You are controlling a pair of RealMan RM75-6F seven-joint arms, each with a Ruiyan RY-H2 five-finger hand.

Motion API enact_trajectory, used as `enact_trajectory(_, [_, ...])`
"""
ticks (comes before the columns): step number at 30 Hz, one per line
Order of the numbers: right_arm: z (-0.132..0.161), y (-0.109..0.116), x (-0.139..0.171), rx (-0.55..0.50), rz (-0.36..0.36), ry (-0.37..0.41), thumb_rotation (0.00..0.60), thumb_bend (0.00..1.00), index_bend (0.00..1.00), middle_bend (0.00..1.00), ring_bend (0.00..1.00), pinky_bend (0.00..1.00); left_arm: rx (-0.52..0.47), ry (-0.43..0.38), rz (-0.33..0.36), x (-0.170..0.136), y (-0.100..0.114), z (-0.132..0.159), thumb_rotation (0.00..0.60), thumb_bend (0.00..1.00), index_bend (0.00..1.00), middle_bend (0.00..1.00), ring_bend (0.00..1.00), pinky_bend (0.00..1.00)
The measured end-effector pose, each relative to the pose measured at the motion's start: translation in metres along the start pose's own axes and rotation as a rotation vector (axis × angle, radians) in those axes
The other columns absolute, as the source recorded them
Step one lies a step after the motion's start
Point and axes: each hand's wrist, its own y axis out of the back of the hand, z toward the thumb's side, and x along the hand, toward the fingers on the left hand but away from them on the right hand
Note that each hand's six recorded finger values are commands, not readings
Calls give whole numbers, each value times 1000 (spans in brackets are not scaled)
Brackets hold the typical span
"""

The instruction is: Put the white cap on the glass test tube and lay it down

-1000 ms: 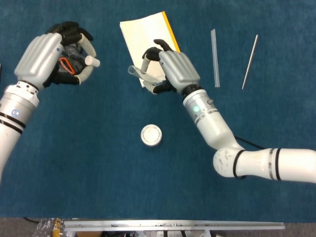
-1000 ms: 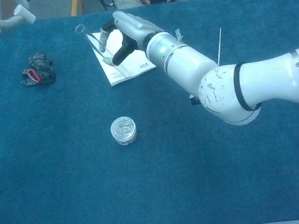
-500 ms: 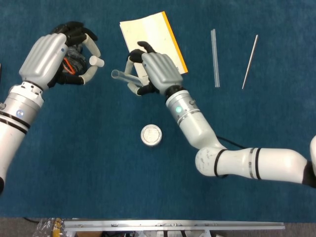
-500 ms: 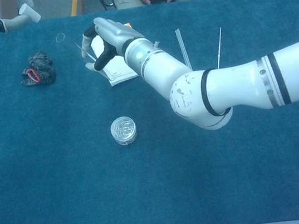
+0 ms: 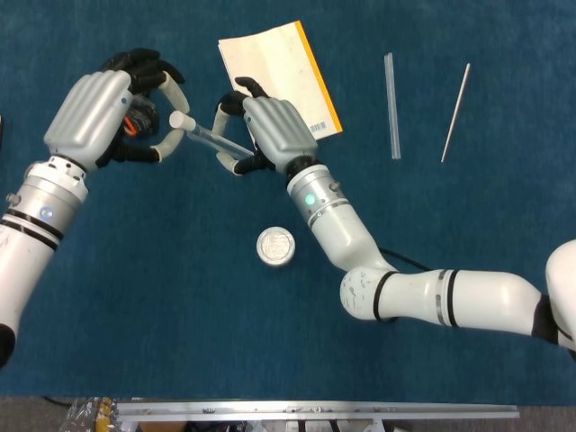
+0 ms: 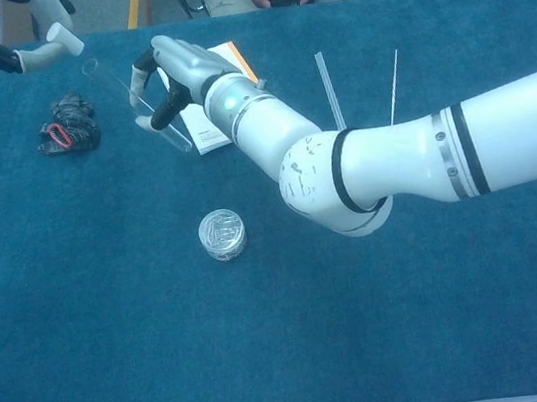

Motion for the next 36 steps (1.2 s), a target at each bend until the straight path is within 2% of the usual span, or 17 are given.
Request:
enact_trajectory(11, [6,-1,-1,-26,6,8,600,341,615,326,75,295,11,-3,-3,4,-7,-1,600,339,505,288,121,82])
enact_trajectory(36, [3,3,-3,-39,1,2,600,341,615,326,80,295,23,13,3,3,-3,-9,600,338,505,288,120,82])
